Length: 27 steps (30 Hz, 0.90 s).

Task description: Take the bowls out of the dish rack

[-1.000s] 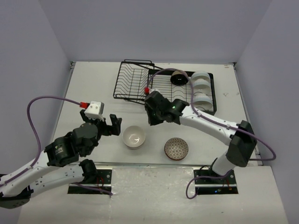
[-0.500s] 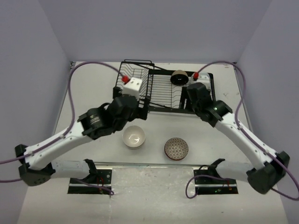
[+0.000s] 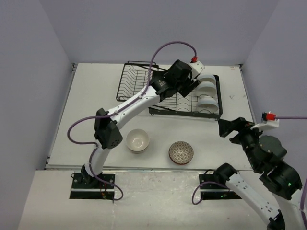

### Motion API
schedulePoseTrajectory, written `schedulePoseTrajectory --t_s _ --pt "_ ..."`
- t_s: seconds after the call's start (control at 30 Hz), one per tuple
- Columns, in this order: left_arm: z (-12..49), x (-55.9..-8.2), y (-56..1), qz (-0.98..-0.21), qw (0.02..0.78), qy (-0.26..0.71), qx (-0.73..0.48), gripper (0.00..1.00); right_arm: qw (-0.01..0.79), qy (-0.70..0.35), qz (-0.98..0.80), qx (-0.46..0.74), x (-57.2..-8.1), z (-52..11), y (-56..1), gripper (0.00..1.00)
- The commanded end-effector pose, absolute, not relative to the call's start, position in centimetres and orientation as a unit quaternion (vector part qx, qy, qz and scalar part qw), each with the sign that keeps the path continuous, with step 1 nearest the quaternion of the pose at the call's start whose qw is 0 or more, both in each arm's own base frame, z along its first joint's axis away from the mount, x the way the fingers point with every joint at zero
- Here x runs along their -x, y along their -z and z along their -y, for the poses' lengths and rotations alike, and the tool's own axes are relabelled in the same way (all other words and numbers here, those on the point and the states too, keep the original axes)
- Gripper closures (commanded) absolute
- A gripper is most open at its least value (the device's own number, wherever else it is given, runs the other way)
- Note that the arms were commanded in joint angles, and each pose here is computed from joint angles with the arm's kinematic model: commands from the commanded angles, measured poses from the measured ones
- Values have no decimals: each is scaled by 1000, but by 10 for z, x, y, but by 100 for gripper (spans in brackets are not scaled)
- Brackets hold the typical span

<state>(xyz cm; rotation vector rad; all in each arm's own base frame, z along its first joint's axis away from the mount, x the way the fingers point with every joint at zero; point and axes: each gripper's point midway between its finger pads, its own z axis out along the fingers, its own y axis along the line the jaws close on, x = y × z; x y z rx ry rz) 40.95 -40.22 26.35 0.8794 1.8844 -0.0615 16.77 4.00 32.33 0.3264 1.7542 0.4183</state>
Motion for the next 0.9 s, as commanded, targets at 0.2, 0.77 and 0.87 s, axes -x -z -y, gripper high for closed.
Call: schedulePoseTrajectory --t_s 0.2,0.77,0.87 --pt "439 -503 -216 -692 572 -93 -430 0 597 -200 -769 -115 -136 -32 -305 7" --pt "435 -591 -160 -659 650 -43 -376 4 592 -246 -765 -64 -131 -55 -301 1" --pt "443 -589 -152 -658 649 -33 -380 14 591 -244 -767 -60 -132 -56 -300 1"
